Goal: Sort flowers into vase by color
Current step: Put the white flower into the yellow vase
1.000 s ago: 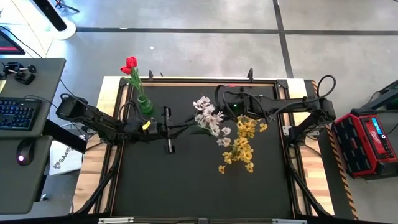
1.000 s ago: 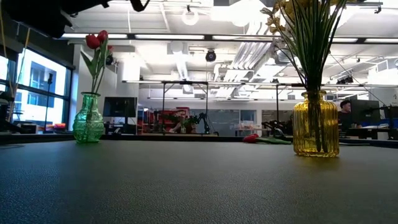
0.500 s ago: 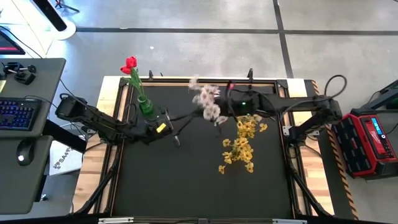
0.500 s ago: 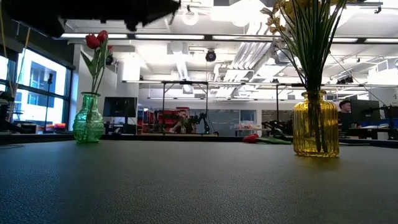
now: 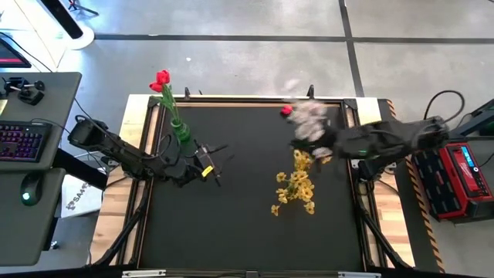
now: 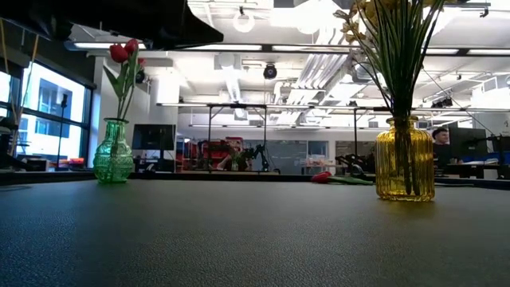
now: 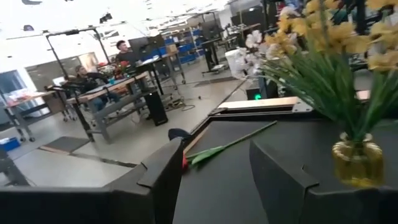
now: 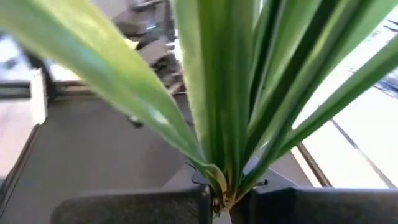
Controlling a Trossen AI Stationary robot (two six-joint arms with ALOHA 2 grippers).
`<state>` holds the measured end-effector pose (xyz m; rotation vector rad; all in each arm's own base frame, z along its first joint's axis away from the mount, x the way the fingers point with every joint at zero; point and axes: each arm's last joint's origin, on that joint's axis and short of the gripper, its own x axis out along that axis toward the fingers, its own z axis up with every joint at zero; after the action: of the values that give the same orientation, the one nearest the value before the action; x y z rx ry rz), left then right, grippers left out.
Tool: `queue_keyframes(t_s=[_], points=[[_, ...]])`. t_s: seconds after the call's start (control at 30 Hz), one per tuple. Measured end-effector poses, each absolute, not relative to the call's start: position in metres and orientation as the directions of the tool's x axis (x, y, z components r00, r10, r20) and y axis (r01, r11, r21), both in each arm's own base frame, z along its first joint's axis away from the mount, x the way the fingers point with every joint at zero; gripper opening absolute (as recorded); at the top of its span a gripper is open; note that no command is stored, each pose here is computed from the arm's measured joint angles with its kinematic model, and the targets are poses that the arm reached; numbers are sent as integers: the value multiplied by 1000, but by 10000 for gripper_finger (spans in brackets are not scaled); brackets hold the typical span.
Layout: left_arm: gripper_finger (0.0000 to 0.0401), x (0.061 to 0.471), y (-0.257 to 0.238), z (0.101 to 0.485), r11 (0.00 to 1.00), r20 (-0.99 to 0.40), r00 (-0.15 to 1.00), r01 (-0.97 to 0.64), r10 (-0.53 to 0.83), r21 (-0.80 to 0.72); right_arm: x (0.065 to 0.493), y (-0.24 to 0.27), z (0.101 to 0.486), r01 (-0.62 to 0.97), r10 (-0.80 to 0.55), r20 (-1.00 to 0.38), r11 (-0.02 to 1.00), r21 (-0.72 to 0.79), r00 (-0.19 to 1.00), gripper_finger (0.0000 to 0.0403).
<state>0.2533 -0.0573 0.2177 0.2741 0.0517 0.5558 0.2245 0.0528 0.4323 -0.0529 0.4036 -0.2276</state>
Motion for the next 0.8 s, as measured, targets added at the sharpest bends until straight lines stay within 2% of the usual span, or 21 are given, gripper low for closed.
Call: queue_keyframes(t_s=[0.1, 0.3, 0.43, 0.53, 0.67, 0.8], points=[[174, 252, -61, 217, 826, 17, 858, -500, 514, 259, 188, 53, 438, 306, -297, -393, 951, -42, 870, 2], [175, 252, -63, 213, 837, -8, 862, -490, 507, 244, 132, 38, 429, 504, -400, -504, 860, 83, 765, 2], [175, 252, -63, 211, 839, -26, 862, -486, 507, 244, 120, 37, 416, 620, -460, -591, 779, 90, 663, 1], [175, 252, -62, 209, 840, -43, 860, -484, 508, 246, 123, 41, 410, 645, -480, -619, 762, 57, 622, 1], [175, 252, -62, 209, 841, -44, 860, -485, 509, 241, 132, 48, 413, 619, -493, -562, 785, 42, 664, 1], [175, 252, -62, 209, 841, -42, 860, -486, 509, 238, 139, 59, 423, 523, -424, -491, 849, 77, 761, 0]])
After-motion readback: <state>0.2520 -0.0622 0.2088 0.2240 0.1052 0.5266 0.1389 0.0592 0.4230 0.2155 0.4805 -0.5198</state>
